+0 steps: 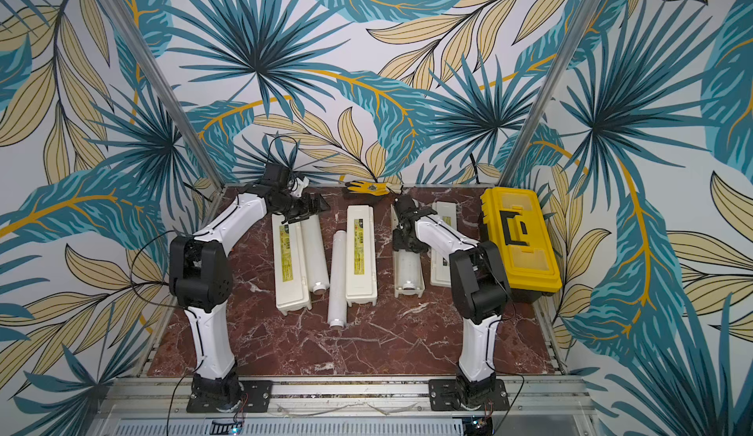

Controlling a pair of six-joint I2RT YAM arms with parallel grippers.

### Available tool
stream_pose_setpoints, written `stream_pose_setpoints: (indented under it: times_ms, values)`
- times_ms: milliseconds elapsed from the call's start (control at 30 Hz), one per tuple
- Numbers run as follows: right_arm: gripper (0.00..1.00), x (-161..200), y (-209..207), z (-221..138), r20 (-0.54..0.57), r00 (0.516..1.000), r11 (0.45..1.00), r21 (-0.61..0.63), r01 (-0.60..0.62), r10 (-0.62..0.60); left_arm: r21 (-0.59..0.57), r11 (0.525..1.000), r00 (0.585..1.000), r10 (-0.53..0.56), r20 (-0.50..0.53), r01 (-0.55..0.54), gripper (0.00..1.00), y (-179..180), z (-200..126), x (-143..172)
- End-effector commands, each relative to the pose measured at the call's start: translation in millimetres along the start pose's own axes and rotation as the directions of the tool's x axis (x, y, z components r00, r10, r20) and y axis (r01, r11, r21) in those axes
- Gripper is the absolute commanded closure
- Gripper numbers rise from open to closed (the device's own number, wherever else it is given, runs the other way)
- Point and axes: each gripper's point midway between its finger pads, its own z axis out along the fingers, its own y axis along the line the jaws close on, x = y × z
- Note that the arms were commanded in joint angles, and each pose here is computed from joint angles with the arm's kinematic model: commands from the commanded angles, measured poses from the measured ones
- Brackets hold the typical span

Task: Put plastic wrap rolls into dispensers
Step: Place the plastic wrap into the plastic wrap cutting box.

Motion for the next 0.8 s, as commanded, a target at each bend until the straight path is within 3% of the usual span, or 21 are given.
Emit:
stream_pose_setpoints:
  times_ms: [0, 333, 567, 767]
  values:
    - [0.61, 15, 15, -7, -0.049, 0.999, 0.997, -0.074, 0.010, -0.013, -0.020, 1.000, 1.000, -0.019, -0.008, 0.018, 0.00, 10, 3, 3]
    - [0.57, 31, 30, -9, -0.089, 0.992, 0.983, -0.169, 0.075, -0.091, -0.030, 0.999, 1.000, -0.030, -0.010, 0.030, 0.01, 12, 2, 7]
    - [0.51, 42, 39, 8, -0.183, 0.980, 0.981, -0.188, 0.041, -0.076, -0.028, 0.999, 0.999, -0.032, -0.014, 0.031, 0.01, 10, 4, 8]
    - [0.39, 38, 37, 7, -0.180, 0.981, 0.984, -0.173, 0.042, -0.074, -0.032, 0.999, 0.999, -0.033, -0.020, 0.032, 0.00, 11, 6, 10]
